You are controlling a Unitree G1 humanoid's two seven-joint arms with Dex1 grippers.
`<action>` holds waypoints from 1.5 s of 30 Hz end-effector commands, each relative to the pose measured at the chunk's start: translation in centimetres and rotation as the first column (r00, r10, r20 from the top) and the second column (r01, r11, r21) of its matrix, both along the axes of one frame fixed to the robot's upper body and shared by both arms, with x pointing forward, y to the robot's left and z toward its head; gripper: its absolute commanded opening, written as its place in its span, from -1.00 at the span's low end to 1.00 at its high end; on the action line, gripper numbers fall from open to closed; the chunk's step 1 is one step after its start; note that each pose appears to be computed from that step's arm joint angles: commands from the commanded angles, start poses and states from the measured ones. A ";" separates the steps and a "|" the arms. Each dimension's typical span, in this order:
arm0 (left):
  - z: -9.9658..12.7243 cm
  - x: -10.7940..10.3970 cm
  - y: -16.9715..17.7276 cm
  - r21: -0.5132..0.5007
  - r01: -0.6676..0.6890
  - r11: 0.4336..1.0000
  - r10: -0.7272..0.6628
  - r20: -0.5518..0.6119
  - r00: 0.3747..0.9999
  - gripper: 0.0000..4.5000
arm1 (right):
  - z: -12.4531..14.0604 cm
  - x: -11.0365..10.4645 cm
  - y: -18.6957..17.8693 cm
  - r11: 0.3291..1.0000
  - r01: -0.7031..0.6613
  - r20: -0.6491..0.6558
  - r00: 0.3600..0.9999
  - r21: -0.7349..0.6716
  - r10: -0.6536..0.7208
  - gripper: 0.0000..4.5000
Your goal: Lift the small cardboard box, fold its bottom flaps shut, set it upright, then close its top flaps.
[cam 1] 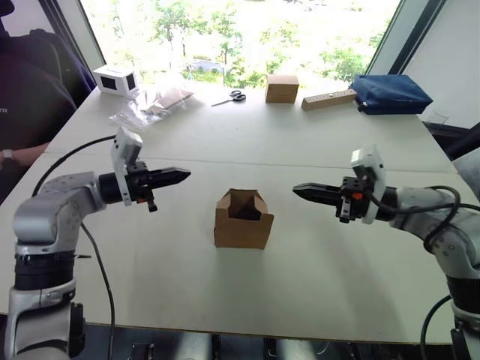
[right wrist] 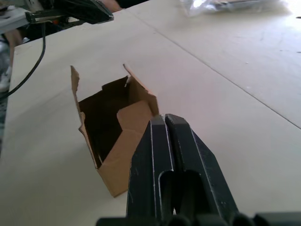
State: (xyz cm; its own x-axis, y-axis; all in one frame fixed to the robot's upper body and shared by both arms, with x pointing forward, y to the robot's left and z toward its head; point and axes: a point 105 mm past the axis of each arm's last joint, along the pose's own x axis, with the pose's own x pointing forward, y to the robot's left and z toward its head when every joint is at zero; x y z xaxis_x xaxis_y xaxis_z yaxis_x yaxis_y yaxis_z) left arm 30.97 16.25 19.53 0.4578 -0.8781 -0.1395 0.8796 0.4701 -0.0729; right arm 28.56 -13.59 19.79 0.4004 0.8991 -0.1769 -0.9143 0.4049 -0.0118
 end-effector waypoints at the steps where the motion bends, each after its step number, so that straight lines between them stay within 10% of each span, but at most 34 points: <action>1: 0.4 -1.3 -2.3 0.012 0.103 0.995 -0.103 0.032 0.994 -0.98 | 0.2 -0.2 0.9 0.998 -0.053 0.035 0.998 -0.041 0.055 -1.00; 45: -4.9 0.3 -6.5 0.401 0.299 0.866 -0.354 0.070 0.932 -0.98 | -4.8 2.6 5.5 0.890 -0.219 0.118 0.951 -0.401 0.287 -1.00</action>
State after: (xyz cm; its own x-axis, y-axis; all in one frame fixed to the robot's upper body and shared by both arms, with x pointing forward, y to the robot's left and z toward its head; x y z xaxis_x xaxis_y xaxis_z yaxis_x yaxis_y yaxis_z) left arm 31.16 9.55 14.60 0.1799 -0.8836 -0.4323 0.9781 0.1139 0.1742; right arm 31.11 -8.16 14.72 0.2246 0.8521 -0.4728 -0.9582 0.1049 -0.2663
